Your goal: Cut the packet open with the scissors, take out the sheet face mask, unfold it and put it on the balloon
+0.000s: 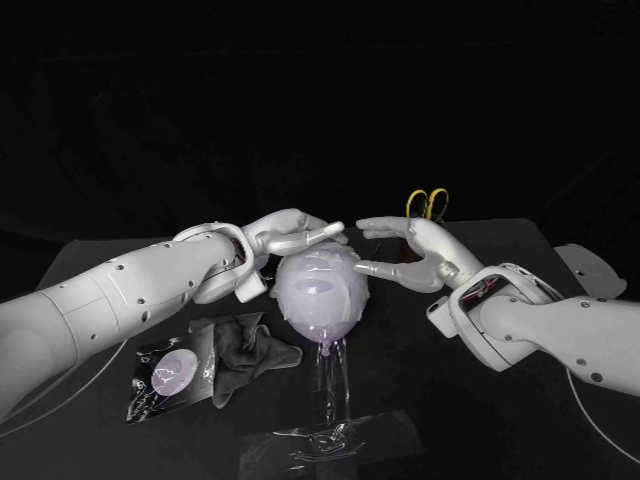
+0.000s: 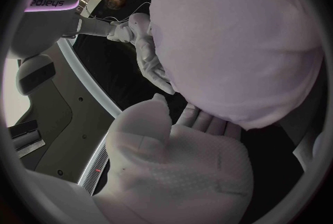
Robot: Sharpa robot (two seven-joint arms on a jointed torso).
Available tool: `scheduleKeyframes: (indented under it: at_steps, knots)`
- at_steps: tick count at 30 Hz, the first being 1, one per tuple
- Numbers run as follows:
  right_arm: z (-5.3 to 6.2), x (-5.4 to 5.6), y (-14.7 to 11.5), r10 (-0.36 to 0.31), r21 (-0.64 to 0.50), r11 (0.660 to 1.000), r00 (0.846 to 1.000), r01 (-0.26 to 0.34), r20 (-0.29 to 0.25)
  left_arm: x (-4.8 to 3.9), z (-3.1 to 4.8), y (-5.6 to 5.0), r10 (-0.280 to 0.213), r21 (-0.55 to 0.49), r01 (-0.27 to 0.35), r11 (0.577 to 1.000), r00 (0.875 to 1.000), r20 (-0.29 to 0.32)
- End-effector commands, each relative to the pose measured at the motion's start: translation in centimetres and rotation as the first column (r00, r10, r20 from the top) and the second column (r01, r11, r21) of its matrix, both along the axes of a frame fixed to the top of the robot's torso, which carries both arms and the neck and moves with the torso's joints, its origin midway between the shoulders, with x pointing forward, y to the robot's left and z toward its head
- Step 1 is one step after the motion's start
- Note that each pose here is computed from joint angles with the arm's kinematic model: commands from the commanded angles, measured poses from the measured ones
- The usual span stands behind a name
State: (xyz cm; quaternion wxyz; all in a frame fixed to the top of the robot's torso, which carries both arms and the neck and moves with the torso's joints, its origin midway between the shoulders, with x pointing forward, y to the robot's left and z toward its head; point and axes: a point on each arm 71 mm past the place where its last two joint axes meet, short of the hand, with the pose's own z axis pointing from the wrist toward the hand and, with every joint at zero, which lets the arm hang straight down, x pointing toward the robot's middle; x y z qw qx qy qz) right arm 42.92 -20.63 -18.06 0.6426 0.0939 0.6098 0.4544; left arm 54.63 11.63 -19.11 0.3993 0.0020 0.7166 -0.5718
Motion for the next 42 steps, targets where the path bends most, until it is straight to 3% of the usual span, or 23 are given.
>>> scheduleKeyframes:
  at_steps: [1, 22, 42]
  knots:
    - [0.0, -0.1, 0.1, 0.01, 0.0, 1.0, 1.0, -0.01, 0.005, 0.03, -0.23, -0.2, -0.004, 0.034, 0.005, 0.999, 1.0, -0.013]
    - [0.1, -0.1, 0.1, 0.009, 0.001, 1.0, 1.0, -0.009, 0.004, 0.51, -1.07, 0.5, 0.02, 0.146, -0.016, 0.989, 0.999, -0.025]
    - [0.1, -0.1, 0.2, 0.01, 0.002, 1.0, 1.0, -0.01, 0.004, 1.44, -1.64, 0.9, 0.084, 0.221, -0.075, 0.972, 0.996, -0.03]
